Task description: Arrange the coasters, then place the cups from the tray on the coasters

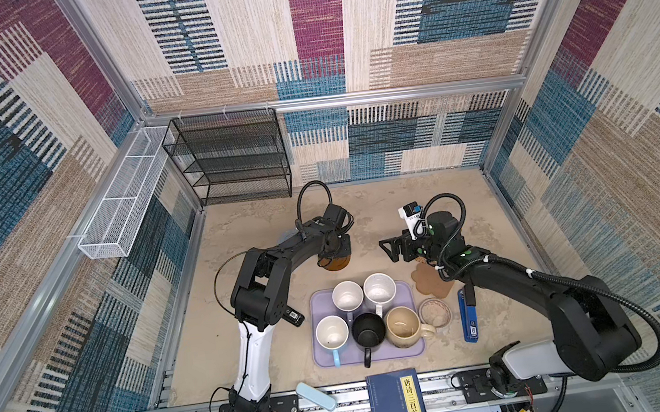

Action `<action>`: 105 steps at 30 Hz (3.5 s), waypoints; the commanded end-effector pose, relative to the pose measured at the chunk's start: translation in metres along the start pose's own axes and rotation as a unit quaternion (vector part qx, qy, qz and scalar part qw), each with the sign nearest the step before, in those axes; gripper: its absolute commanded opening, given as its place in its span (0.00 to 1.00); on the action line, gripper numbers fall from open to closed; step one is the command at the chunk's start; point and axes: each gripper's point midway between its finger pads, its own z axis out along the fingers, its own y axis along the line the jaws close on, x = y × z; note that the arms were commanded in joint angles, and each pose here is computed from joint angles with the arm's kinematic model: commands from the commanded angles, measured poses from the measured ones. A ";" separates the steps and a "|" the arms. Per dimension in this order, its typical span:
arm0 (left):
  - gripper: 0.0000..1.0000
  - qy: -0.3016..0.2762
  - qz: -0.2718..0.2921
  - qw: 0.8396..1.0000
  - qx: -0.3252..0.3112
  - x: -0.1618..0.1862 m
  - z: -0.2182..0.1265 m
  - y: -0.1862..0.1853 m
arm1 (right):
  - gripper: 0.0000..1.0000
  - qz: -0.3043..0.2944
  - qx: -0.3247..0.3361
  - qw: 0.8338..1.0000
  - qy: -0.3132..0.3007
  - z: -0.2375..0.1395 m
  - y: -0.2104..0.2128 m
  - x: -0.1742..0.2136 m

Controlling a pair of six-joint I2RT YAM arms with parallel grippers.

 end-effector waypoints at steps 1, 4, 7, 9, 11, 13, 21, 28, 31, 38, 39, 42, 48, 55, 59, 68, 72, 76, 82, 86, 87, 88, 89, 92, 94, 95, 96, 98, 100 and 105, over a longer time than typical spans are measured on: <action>0.35 0.020 -0.009 0.999 -0.033 0.007 0.012 0.015 | 1.00 -0.003 0.001 1.000 -0.023 -0.002 0.001 -0.011; 0.36 0.006 -0.004 0.998 -0.056 -0.010 0.012 0.020 | 1.00 -0.001 0.002 1.000 -0.020 0.000 0.000 -0.009; 0.38 -0.004 -0.007 0.998 -0.069 -0.023 0.013 0.028 | 1.00 0.000 0.003 1.000 -0.018 0.000 -0.001 -0.008; 0.38 -0.003 -0.018 0.998 -0.056 -0.028 0.015 0.029 | 1.00 -0.001 0.005 1.000 -0.017 0.001 -0.002 -0.007; 0.39 -0.005 -0.021 0.998 -0.055 -0.031 0.015 0.031 | 1.00 -0.002 0.007 1.000 -0.017 0.002 -0.002 -0.008; 0.41 -0.011 -0.020 0.998 -0.052 -0.032 0.012 0.030 | 1.00 -0.002 0.010 1.000 -0.015 0.003 -0.004 -0.007; 0.45 -0.016 -0.016 0.998 -0.058 -0.047 0.017 0.039 | 1.00 0.000 0.008 1.000 -0.005 0.011 -0.006 -0.002; 0.45 -0.029 -0.028 0.998 -0.050 -0.055 0.008 0.045 | 1.00 -0.001 0.013 1.000 -0.006 0.011 -0.007 -0.003; 0.50 -0.042 -0.030 0.998 -0.025 -0.062 -0.005 0.035 | 1.00 -0.002 0.014 1.000 -0.006 0.012 -0.008 -0.003; 0.70 -0.098 -0.030 0.994 0.033 -0.089 -0.058 0.014 | 1.00 0.005 0.013 1.000 -0.019 0.008 -0.007 -0.007; 0.73 -0.102 -0.029 0.994 0.039 -0.090 -0.069 0.012 | 1.00 0.005 0.014 1.000 -0.025 0.006 -0.007 -0.010; 0.90 -0.125 -0.031 0.989 0.067 -0.086 -0.102 0.006 | 1.00 0.007 0.024 0.999 -0.047 -0.004 -0.006 -0.022; 0.99 -0.168 -0.027 0.971 0.169 -0.059 -0.166 -0.016 | 1.00 0.052 0.083 0.991 -0.093 -0.029 -0.022 -0.038; 0.99 -0.177 -0.045 0.958 0.223 -0.007 -0.191 -0.022 | 1.00 0.071 0.141 0.986 -0.052 -0.028 -0.048 -0.024; 0.99 -0.162 -0.032 0.950 0.267 0.015 -0.194 -0.040 | 0.99 0.096 0.172 0.980 -0.023 -0.026 -0.075 -0.007; 0.99 -0.157 -0.013 0.931 0.330 0.024 -0.190 -0.074 | 0.84 0.119 0.205 0.970 0.054 -0.002 -0.119 0.030; 0.98 -0.160 -0.012 0.934 0.320 0.022 -0.186 -0.076 | 0.79 0.119 0.216 0.965 0.091 0.014 -0.127 0.043; 1.00 -0.167 -0.009 0.936 0.309 0.020 -0.185 -0.072 | 0.74 0.119 0.238 0.956 0.120 0.019 -0.137 0.058; 1.00 -0.169 -0.003 0.935 0.311 0.018 -0.185 -0.075 | 0.68 0.109 0.227 0.956 0.149 0.035 -0.133 0.072; 1.00 -0.165 -0.003 0.937 0.307 0.018 -0.179 -0.074 | 0.61 0.102 0.217 0.956 0.167 0.050 -0.123 0.082; 1.00 -0.164 -0.001 0.938 0.304 0.018 -0.177 -0.073 | 0.60 0.103 0.215 0.956 0.171 0.053 -0.121 0.084; 1.00 -0.164 -0.001 0.940 0.300 0.018 -0.177 -0.072 | 0.58 0.103 0.211 0.956 0.176 0.057 -0.120 0.087; 1.00 -0.164 -0.001 0.941 0.296 0.019 -0.175 -0.071 | 0.57 0.105 0.209 0.955 0.179 0.060 -0.119 0.090; 1.00 -0.165 0.000 0.943 0.288 0.019 -0.174 -0.068 | 0.53 0.109 0.193 0.957 0.185 0.070 -0.113 0.093; 1.00 -0.165 0.000 0.944 0.285 0.020 -0.173 -0.067 | 0.52 0.109 0.185 0.959 0.184 0.078 -0.107 0.090; 1.00 -0.165 0.000 0.944 0.285 0.020 -0.173 -0.066 | 0.52 0.107 0.176 0.961 0.183 0.082 -0.101 0.088; 1.00 -0.164 -0.002 0.945 0.283 0.020 -0.172 -0.066 | 0.52 0.106 0.167 0.963 0.182 0.087 -0.097 0.085; 1.00 -0.165 -0.003 0.946 0.279 0.019 -0.171 -0.065 | 0.51 0.102 0.154 0.966 0.181 0.096 -0.088 0.081; 1.00 -0.167 -0.009 0.947 0.274 0.018 -0.169 -0.062 | 0.49 0.099 0.139 0.969 0.181 0.108 -0.079 0.075; 1.00 -0.188 -0.030 0.941 0.279 0.014 -0.174 -0.054 | 0.44 0.092 0.117 0.973 0.179 0.131 -0.068 0.061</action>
